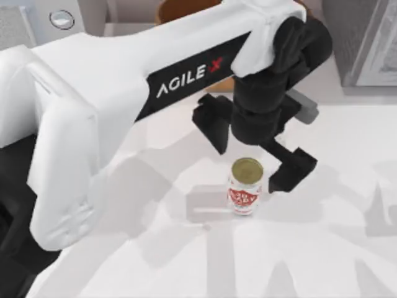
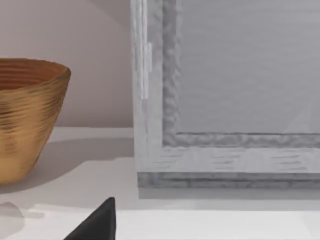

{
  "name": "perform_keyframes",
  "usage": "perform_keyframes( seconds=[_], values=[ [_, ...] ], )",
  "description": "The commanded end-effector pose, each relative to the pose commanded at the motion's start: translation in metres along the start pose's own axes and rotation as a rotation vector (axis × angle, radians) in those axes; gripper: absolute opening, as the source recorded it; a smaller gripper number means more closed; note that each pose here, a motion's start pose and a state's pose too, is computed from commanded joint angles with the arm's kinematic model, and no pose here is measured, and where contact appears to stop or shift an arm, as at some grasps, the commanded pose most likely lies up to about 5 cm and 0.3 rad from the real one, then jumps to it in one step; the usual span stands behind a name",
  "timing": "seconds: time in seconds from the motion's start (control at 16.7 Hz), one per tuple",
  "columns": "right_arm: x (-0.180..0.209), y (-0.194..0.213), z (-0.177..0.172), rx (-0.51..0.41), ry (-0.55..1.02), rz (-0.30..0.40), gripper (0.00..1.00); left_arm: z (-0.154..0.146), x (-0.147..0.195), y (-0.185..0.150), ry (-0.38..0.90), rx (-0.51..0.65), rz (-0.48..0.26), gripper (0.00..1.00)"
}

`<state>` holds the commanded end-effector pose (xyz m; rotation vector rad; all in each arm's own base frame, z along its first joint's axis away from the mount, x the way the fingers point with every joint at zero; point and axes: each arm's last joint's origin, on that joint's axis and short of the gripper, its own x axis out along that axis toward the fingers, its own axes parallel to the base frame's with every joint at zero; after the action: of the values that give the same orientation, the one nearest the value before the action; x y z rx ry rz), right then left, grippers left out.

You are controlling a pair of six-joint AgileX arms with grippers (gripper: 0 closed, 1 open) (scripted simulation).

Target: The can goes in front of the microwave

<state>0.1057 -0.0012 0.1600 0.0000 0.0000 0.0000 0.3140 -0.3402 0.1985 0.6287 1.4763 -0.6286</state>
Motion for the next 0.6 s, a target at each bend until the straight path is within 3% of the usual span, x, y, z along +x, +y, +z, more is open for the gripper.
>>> perform_keyframes(
  seconds=[0.24,0.54,0.6],
  values=[
    [0.000,0.000,0.000,0.000,0.000,0.000,1.00,-0.001,0.037,-0.001,-0.001,0.000,0.000,1.00],
    [0.000,0.000,0.000,0.000,0.000,0.000,1.00,-0.001,0.041,-0.001,0.001,0.000,0.000,1.00],
    [0.000,0.000,0.000,0.000,0.000,0.000,1.00,-0.001,0.041,-0.001,0.001,0.000,0.000,0.92]
  ],
)
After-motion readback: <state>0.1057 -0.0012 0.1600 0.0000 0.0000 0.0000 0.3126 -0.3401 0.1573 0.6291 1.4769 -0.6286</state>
